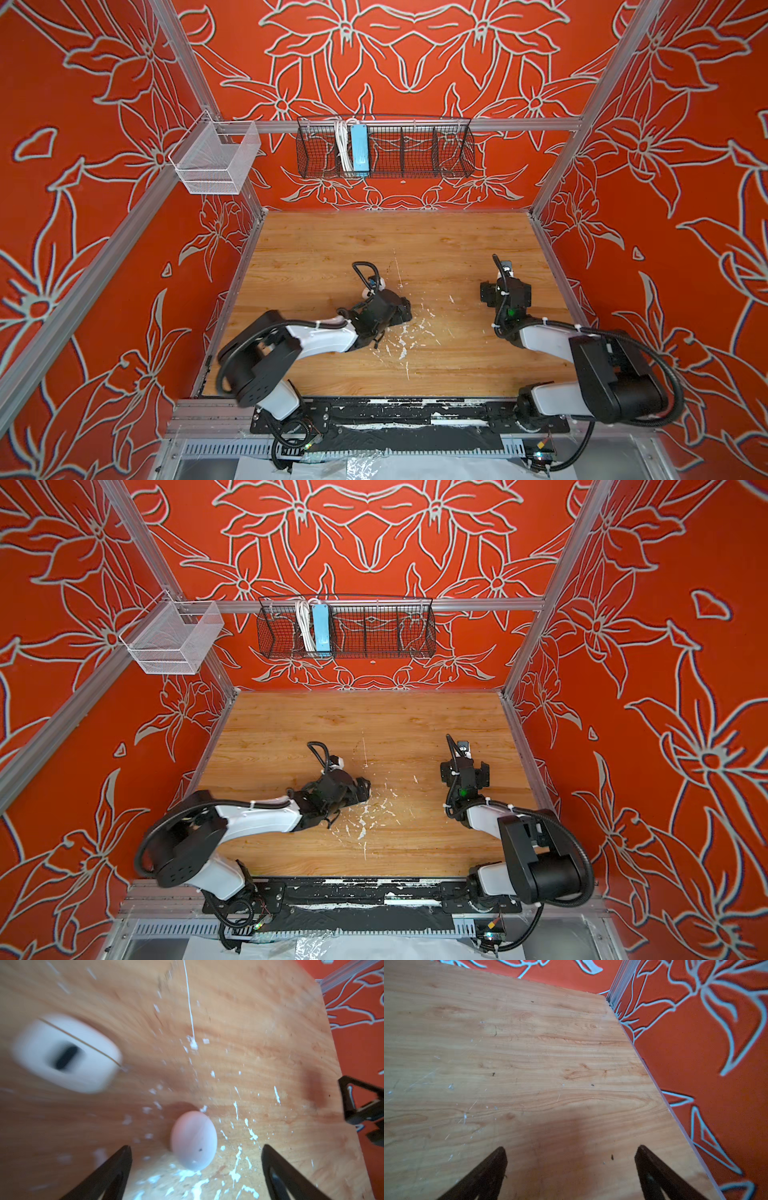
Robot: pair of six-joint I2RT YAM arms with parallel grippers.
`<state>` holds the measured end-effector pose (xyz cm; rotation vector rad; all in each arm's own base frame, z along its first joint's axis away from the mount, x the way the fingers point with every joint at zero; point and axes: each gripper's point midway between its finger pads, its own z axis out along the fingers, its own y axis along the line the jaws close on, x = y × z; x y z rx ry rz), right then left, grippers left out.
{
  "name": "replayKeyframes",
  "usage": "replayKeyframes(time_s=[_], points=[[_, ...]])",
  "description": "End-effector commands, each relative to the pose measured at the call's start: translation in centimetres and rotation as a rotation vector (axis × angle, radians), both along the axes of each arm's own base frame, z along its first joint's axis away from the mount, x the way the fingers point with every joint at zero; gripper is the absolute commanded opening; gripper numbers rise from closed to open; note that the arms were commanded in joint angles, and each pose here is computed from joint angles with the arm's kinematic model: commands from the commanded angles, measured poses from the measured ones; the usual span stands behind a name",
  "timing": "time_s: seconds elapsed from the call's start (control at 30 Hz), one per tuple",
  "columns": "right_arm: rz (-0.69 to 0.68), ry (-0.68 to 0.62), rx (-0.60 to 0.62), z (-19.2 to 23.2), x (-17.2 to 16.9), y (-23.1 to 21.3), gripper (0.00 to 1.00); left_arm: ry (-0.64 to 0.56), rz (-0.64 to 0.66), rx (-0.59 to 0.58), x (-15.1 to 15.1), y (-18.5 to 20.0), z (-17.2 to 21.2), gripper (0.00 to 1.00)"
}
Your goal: Insert the wireless bluetooth earbuds into the charging case
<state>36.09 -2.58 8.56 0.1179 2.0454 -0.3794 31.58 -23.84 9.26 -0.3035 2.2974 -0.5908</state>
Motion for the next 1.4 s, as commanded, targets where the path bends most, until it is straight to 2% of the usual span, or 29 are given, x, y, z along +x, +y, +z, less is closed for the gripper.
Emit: replayKeyframes(time_s=[0.0, 0.03, 0.07, 0.13, 0.2, 0.27, 0.33, 0.43, 0.47, 0.53, 0.57, 0.6, 0.63, 0.7, 0.8, 0.87, 0.97, 1.37], points=[[0.094, -0.111, 0.105, 1.3, 1.1, 0.9, 0.98, -0.087, 0.035, 0.138, 0.6, 5.7, 4.8, 0.97], [0.132, -0.106, 0.118, 0.6, 0.8, 1.4, 0.97, -0.133, 0.055, 0.183, 0.7, 7.8, 6.7, 0.98], [0.160, -0.172, 0.110, 1.3, 1.2, 1.7, 0.97, -0.194, 0.085, 0.237, 0.6, 10.0, 8.9, 0.97], [0.166, -0.098, 0.126, 0.9, 1.2, 1.8, 0.98, -0.294, 0.158, 0.358, 0.4, 14.8, 11.7, 0.97], [0.170, -0.144, 0.124, 1.0, 1.3, 1.8, 0.98, -0.370, 0.238, 0.472, 0.0, 19.6, 12.5, 0.97], [0.164, -0.114, 0.124, 1.0, 1.1, 1.7, 0.98, -0.375, 0.285, 0.570, -0.3, 23.6, 9.6, 0.97], [0.159, -0.131, 0.123, 1.0, 1.2, 1.6, 0.98, -0.344, 0.379, 0.598, -0.6, 26.5, 6.4, 0.97], [0.158, -0.122, 0.125, 0.9, 1.2, 1.6, 0.98, -0.297, 0.432, 0.541, 0.5, 28.9, 2.6, 0.97], [0.158, -0.115, 0.125, 0.8, 1.1, 1.6, 0.98, -0.253, 0.420, 0.553, 1.0, 29.2, 2.4, 0.97], [0.158, -0.118, 0.125, 0.9, 1.2, 1.6, 0.98, -0.247, 0.429, 0.577, 2.4, 29.8, 2.4, 0.97], [0.158, -0.116, 0.124, 0.9, 1.2, 1.6, 0.98, -0.228, 0.419, 0.535, 3.1, 29.8, 1.4, 0.97], [0.158, -0.109, 0.125, 0.8, 1.1, 1.6, 0.98, -0.240, 0.380, 0.509, 4.1, 29.4, 0.7, 0.97], [0.158, -0.114, 0.125, 0.9, 1.2, 1.6, 0.98, -0.240, 0.320, 0.533, 5.2, 28.5, 0.2, 0.97], [0.158, -0.110, 0.125, 0.8, 1.1, 1.6, 0.98, -0.188, 0.289, 0.543, 4.9, 27.9, 0.0, 0.97], [0.157, -0.111, 0.125, 0.9, 1.2, 1.6, 0.98, -0.206, 0.249, 0.534, 4.9, 27.2, -0.3, 0.97], [0.158, -0.113, 0.124, 0.9, 1.1, 1.6, 0.98, -0.278, 0.198, 0.523, 4.9, 26.3, -0.7, 0.97], [0.158, -0.113, 0.125, 0.9, 1.1, 1.6, 0.98, -0.226, 0.186, 0.520, 4.9, 26.3, -0.9, 0.97], [0.158, -0.114, 0.125, 0.9, 1.2, 1.6, 0.98, -0.237, 0.187, 0.519, 4.9, 26.3, -0.9, 0.97]])
